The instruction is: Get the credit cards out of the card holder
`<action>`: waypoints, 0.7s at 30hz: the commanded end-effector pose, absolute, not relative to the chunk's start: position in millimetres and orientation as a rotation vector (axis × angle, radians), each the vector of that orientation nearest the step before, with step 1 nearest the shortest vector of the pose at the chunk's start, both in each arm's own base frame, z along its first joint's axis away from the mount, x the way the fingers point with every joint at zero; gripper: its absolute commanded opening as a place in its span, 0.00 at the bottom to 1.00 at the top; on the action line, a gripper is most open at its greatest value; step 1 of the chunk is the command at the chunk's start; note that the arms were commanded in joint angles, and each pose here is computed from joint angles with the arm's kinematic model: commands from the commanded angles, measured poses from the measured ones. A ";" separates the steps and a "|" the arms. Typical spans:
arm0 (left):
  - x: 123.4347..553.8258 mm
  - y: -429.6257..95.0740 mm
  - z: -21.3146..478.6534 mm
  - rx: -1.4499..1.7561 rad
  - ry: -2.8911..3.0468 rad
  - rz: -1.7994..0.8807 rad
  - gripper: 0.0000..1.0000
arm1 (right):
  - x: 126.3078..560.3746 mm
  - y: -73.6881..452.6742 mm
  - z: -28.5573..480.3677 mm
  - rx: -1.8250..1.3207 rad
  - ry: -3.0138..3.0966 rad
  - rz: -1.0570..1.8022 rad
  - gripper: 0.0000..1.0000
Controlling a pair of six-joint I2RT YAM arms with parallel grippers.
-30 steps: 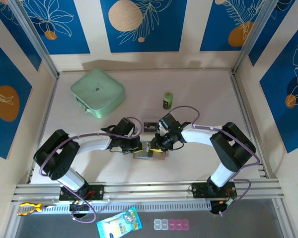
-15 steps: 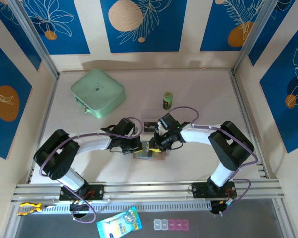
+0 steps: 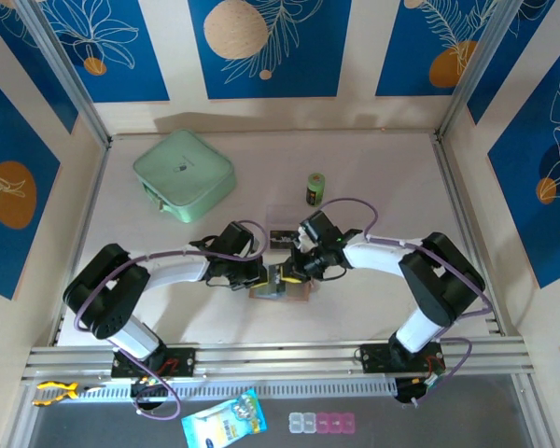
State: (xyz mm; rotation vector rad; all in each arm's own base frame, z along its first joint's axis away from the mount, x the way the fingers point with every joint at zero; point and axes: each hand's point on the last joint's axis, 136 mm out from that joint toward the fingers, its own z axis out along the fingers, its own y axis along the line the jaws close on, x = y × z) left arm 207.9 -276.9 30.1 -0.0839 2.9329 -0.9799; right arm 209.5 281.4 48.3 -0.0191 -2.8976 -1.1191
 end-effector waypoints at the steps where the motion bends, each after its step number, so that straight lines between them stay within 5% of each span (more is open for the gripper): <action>1: 200.8 -268.5 21.3 -0.093 2.983 -0.906 0.03 | 201.6 264.2 44.9 -0.033 -2.914 -1.039 0.08; 12: 203.6 -275.4 35.5 -0.085 2.953 -0.965 0.06 | 209.1 243.9 72.6 0.166 -3.024 -0.986 0.03; 19: 209.8 -279.3 54.8 -0.083 2.892 -1.007 0.11 | 218.6 239.4 102.7 0.569 -3.104 -1.007 0.02; 21: 210.8 -272.6 55.3 -0.083 2.888 -0.956 0.19 | 220.8 237.2 110.4 0.706 -3.114 -0.987 0.02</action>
